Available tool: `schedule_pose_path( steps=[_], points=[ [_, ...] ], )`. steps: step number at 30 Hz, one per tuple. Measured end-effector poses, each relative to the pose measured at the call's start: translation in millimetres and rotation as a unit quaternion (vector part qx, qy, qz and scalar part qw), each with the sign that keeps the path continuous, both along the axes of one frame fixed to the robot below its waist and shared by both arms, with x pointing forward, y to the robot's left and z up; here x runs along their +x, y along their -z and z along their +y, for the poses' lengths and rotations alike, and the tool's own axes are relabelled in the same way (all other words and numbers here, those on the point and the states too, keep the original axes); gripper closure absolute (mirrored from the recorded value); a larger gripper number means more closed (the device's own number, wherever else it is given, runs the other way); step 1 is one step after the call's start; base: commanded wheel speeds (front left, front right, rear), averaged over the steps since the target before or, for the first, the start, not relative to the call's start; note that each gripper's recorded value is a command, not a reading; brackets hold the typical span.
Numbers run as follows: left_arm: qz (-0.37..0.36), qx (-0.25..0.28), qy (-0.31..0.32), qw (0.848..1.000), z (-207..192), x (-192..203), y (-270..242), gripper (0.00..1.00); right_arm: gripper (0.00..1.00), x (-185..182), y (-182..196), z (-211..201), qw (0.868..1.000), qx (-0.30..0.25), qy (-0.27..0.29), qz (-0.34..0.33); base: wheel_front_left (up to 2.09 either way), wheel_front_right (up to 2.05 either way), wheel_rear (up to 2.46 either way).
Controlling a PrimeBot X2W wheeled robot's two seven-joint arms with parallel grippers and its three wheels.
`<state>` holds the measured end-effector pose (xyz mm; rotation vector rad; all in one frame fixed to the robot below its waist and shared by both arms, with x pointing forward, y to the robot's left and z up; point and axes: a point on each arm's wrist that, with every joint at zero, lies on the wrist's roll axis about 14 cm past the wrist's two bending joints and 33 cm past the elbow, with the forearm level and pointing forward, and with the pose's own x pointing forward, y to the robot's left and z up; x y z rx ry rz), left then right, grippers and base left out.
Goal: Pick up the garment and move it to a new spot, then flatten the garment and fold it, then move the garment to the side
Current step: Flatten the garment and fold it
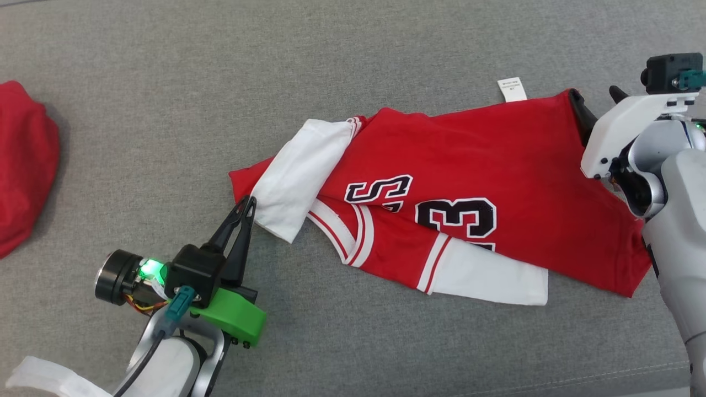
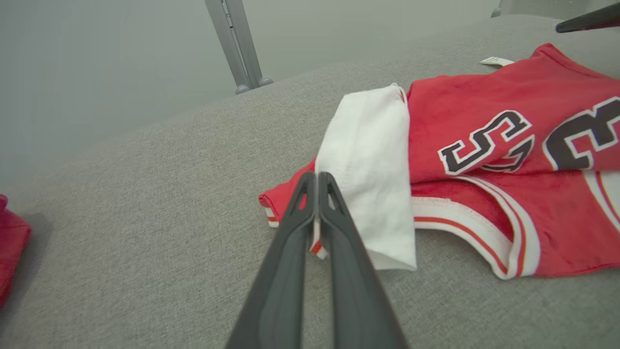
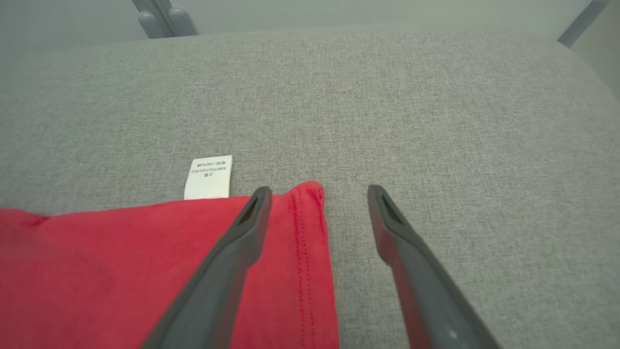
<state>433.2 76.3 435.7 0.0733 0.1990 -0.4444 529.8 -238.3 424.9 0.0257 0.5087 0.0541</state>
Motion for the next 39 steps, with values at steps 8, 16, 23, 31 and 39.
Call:
schedule_pose_path(
  steps=[8, 16, 23, 31, 39],
  points=[
    [0.005, 0.008, -0.012, 1.000, 10.5, 2.0, 5.4, 1.00, 0.00, 13.0, 22.8, 9.9, 0.998, -0.013, -0.009, 0.056, 0.00, 0.00, 0.00],
    [0.012, 0.013, -0.017, 1.000, 14.5, 1.9, 11.7, 1.00, 1.00, 13.2, 36.0, 15.7, 0.997, -0.017, -0.015, 0.076, 0.00, 0.00, 0.00],
    [-0.002, 0.018, -0.012, 1.000, 15.0, 6.7, 5.1, 1.00, 1.00, 20.7, 18.4, 13.8, 0.999, -0.019, -0.015, 0.036, 0.00, 0.00, 0.00],
    [-0.120, 0.095, 0.016, 0.988, 36.7, 55.3, -67.2, 1.00, 1.00, 57.1, -54.1, 5.5, 0.996, -0.014, -0.010, -0.091, 0.00, 0.00, 0.00],
    [-0.261, 0.211, 0.049, 0.941, 48.0, 112.8, -172.1, 1.00, 1.00, 94.3, -139.9, 6.9, 0.980, -0.022, -0.027, -0.194, 0.00, 0.00, 0.00]
  ],
)
